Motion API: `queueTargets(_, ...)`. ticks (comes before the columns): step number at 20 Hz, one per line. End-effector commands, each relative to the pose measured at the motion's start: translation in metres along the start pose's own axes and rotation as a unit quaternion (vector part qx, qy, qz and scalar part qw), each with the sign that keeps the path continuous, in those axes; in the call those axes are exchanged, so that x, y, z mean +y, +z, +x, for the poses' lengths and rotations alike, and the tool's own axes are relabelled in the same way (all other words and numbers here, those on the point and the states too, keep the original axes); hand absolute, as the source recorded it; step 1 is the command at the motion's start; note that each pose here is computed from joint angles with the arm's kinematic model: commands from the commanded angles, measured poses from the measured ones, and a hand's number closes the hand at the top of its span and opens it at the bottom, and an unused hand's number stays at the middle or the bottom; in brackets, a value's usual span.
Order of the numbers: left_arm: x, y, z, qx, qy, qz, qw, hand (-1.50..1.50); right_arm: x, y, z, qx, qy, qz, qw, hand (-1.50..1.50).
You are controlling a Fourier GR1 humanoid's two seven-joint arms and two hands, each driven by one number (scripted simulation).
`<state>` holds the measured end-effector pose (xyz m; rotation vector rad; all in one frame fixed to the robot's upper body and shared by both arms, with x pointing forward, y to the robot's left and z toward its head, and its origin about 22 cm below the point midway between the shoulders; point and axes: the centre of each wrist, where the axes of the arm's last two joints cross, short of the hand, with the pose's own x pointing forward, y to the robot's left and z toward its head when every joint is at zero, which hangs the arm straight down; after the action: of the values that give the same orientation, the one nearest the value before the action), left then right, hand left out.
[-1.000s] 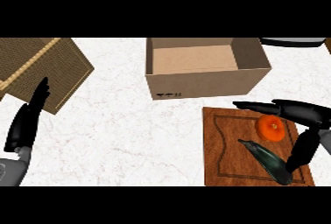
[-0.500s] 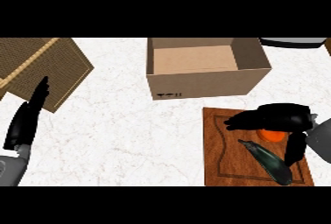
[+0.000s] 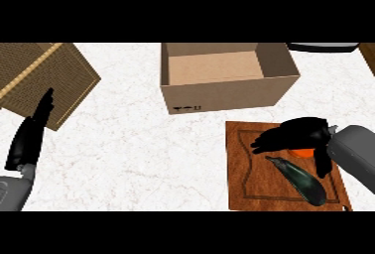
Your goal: Pick the eggplant from the cutting board and place it in the cardboard box
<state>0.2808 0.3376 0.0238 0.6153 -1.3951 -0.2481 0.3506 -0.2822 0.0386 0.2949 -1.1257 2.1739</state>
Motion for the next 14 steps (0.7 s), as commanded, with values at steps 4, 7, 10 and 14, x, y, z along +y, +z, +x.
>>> queueTargets(4, 0.017, 0.001, -0.019, 0.014, 0.0, 0.012, 0.9998, 0.0, 0.009, -0.023, -0.017, -0.065, -0.033, 0.054, 0.996, -1.5)
queueTargets(7, 0.014, 0.006, -0.003, 0.002, -0.004, 0.003, 1.0, 0.0, 0.015, -0.031, -0.017, -0.075, -0.041, 0.058, 0.995, -1.5)
queueTargets(10, 0.018, 0.008, -0.012, 0.008, -0.008, 0.003, 0.9999, 0.0, -0.001, -0.013, -0.02, -0.094, -0.049, 0.054, 0.993, -1.5)
queueTargets(14, 0.013, 0.014, -0.026, 0.018, -0.002, 0.008, 0.9998, 0.0, 0.007, -0.012, -0.018, -0.117, -0.056, 0.061, 0.99, -1.5)
